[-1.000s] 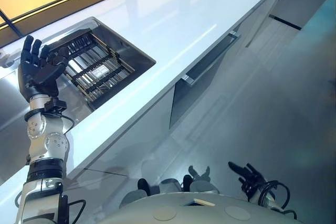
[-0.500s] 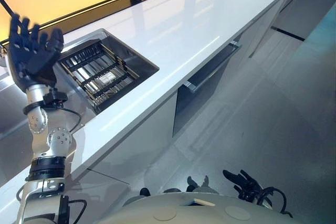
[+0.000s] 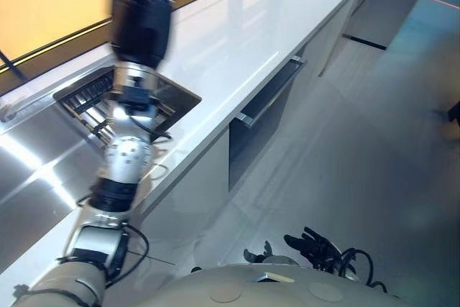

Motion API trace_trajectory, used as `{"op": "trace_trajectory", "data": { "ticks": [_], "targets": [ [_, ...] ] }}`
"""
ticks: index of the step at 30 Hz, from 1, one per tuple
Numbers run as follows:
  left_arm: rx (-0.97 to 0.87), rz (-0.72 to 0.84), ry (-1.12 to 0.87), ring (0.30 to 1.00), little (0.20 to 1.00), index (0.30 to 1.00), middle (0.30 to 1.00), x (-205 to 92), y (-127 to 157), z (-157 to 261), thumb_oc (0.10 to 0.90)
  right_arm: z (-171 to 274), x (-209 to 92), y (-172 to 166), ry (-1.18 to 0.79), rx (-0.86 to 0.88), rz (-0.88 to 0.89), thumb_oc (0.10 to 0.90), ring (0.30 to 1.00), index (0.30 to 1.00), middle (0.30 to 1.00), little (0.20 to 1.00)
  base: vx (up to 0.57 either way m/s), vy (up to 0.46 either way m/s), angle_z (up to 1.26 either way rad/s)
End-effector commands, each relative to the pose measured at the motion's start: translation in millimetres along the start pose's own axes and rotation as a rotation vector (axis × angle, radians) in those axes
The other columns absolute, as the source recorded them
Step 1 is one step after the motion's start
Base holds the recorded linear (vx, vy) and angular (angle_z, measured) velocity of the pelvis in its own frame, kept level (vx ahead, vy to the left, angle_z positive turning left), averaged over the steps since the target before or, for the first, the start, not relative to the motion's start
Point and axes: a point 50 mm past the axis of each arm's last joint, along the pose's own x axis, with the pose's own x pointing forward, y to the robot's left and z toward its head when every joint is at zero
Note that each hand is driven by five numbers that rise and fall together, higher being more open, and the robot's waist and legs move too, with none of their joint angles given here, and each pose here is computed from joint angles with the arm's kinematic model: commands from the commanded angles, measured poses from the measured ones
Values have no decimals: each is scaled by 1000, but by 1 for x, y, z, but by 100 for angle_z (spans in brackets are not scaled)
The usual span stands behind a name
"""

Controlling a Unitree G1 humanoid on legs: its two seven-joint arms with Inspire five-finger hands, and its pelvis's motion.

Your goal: Pick up plates and place into dishwasher.

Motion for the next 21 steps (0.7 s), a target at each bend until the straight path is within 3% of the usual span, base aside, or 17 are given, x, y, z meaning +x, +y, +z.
{"op": "trace_trajectory", "data": {
  "ticks": [1, 5, 9, 12, 16, 20, 21],
  "targets": [
    [-281, -46, 288, 900, 900, 900, 900, 2, -7, -60, 800, 34, 7, 10, -94, -72, 24, 800, 900, 900, 900, 900, -16, -1, -42],
    [-296, 98, 462, 900, 900, 900, 900, -27, 22, -101, 800, 32, 7, 11, -85, -105, 25, 800, 900, 900, 900, 900, -44, -4, -31],
    [-35, 313, 657, 900, 900, 900, 900, -80, 74, -117, 800, 31, 5, 6, -93, -121, 9, 800, 900, 900, 900, 900, -80, 9, -21],
    [397, 420, 725, 900, 900, 900, 900, -122, 121, -92, 800, 32, 4, 0, -104, -118, 5, 800, 900, 900, 900, 900, -64, 9, -6],
    [958, 451, 822, 900, 900, 900, 900, -149, 151, -54, 800, 33, 4, -1, -90, -161, 26, 800, 900, 900, 900, 900, -10, 4, 0],
    [972, 713, 914, 900, 900, 900, 900, -194, 179, -29, 800, 33, 5, 2, -80, -243, 56, 800, 900, 900, 900, 900, 0, 0, 0],
    [942, 836, 929, 900, 900, 900, 900, -217, 188, -19, 800, 33, 5, 4, -67, -277, 74, 800, 900, 900, 900, 900, 0, 0, 0]
  ]
}}
